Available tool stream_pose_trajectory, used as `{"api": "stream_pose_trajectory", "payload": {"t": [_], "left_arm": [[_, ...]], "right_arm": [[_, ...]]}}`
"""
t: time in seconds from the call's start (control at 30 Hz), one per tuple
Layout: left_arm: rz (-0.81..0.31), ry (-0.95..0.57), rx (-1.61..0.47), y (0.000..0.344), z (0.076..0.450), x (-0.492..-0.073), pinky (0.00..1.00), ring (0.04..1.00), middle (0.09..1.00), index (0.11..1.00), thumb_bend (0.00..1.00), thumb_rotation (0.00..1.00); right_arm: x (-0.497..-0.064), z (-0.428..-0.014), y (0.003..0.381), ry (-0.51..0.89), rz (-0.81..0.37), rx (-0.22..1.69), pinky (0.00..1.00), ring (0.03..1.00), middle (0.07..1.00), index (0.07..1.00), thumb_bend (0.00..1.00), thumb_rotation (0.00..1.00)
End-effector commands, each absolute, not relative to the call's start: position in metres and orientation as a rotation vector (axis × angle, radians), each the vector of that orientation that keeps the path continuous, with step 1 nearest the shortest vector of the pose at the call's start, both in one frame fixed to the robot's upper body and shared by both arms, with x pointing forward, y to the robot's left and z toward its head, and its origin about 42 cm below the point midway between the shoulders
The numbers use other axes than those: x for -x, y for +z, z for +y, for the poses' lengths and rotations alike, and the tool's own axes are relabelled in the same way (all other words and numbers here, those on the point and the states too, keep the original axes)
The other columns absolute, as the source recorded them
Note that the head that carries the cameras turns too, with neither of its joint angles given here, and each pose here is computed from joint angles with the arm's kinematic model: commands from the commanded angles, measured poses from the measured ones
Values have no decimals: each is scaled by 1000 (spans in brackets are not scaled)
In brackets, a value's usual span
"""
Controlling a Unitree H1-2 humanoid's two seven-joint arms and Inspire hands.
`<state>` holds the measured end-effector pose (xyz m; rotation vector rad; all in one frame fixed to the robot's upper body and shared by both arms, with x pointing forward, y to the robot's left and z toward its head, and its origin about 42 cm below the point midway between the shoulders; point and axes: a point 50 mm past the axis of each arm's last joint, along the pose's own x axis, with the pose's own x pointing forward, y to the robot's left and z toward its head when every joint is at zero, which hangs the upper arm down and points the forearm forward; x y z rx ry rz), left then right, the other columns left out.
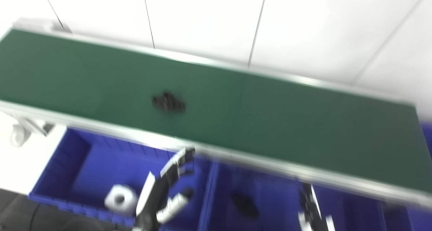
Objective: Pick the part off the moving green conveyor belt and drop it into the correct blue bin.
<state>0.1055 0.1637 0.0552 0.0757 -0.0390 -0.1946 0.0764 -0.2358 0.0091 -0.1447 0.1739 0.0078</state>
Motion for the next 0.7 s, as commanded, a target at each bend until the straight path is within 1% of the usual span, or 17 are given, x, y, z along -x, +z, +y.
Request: {"api": "stream_pose_trajectory", "payload": {"t": [0.0,0.03,0.13,0.23,0.37,0.5,0.57,0.6,0.67], "left_arm": [[-99,-187,-74,62,166,-107,731,882,931,875,703,799],[-97,-188,-73,61,167,-107,733,880,930,875,699,793],[-86,-187,-72,58,171,-106,724,876,933,876,708,789],[-82,-192,-81,57,175,-106,715,871,933,878,707,796],[-83,-202,-85,58,181,-105,700,855,906,876,708,801],[-80,-200,-84,59,185,-103,720,856,900,874,697,780],[-80,-195,-93,61,187,-102,723,854,898,875,706,784],[-81,-195,-100,62,189,-102,727,857,901,879,708,787],[-81,-198,-100,64,191,-102,742,865,905,887,699,782]], "right_arm": [[-80,-235,26,-4,65,156,999,993,1000,1000,754,874],[-81,-235,31,-11,48,161,1000,993,1000,1000,728,848],[-82,-231,43,-42,-2,189,988,991,1000,1000,711,828],[-84,-229,55,-69,-52,215,955,983,1000,1000,724,819],[-87,-226,69,-96,-113,237,896,955,985,1000,747,808],[-96,-223,83,-112,-188,272,849,914,949,1000,737,800],[-103,-222,91,-107,-234,304,838,904,935,1000,718,756],[-107,-222,95,-107,-257,328,798,877,918,1000,725,718],[-116,-221,103,-111,-306,368,734,822,887,999,760,684]]}}
